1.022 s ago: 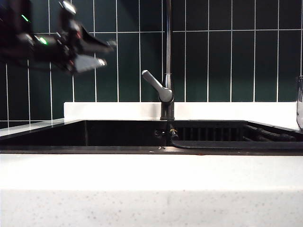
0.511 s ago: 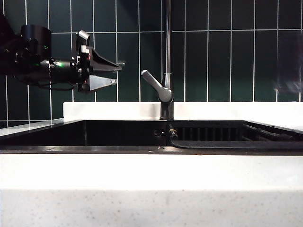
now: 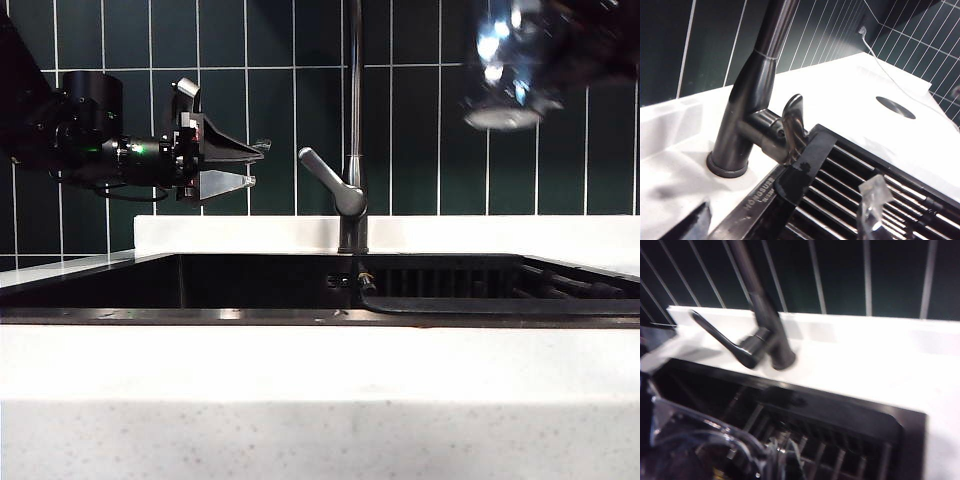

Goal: Pick up the mug next to the sink, go to the faucet to get some water, pour the water into the sink, and finally put the mug back to its place.

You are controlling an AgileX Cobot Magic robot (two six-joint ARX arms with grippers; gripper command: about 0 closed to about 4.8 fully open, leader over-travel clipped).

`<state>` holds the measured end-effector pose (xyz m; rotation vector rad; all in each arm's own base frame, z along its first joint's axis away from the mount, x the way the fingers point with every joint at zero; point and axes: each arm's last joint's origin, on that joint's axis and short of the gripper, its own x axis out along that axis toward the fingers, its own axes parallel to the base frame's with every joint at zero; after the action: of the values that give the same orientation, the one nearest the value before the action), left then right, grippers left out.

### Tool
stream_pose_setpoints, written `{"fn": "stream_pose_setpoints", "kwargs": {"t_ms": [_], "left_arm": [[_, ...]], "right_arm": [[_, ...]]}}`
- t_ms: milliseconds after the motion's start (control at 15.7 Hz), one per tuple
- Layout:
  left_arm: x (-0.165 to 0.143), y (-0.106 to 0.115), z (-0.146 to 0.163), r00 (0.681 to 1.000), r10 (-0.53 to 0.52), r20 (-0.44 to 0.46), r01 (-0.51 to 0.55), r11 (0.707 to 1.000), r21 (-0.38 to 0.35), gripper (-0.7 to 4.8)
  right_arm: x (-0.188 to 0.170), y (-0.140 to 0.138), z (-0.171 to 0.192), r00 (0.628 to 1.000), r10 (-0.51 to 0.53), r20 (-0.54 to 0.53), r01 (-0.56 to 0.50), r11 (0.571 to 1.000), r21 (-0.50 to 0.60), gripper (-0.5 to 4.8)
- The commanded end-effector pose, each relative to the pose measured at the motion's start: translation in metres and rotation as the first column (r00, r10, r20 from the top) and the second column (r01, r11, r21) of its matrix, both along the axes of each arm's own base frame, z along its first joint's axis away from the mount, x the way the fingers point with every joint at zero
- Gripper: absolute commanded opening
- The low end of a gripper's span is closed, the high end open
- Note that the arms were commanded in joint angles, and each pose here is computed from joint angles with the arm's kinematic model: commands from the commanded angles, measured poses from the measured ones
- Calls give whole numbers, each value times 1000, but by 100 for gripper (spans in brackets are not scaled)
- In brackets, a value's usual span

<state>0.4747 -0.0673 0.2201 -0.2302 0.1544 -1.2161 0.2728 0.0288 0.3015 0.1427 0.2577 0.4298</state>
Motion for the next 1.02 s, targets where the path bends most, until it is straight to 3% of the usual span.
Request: {"fn": "stream_pose_setpoints", "kwargs": {"t_ms": [64,255,511,1022], "left_arm": [[4,-4,-2,1000,-8,24,7,1000,3,372],[10,-16,-7,1000,-31,-3,31,1000,-7,372],[14,-39,-6,999,-10,43,10,1000,-3,372],[28,-65,3,995,-36,89,36,999,-2,372]], "right_arm": [[0,24,17,1000,-13,12,13,1000,0,-9],[10,47,22,1000,-2,-17,1,1000,-12,-9],[42,77,16,996,8,-91,-9,1000,-14,-9],[73,105,36,996,58,-63,-57,998,7,-9]]}}
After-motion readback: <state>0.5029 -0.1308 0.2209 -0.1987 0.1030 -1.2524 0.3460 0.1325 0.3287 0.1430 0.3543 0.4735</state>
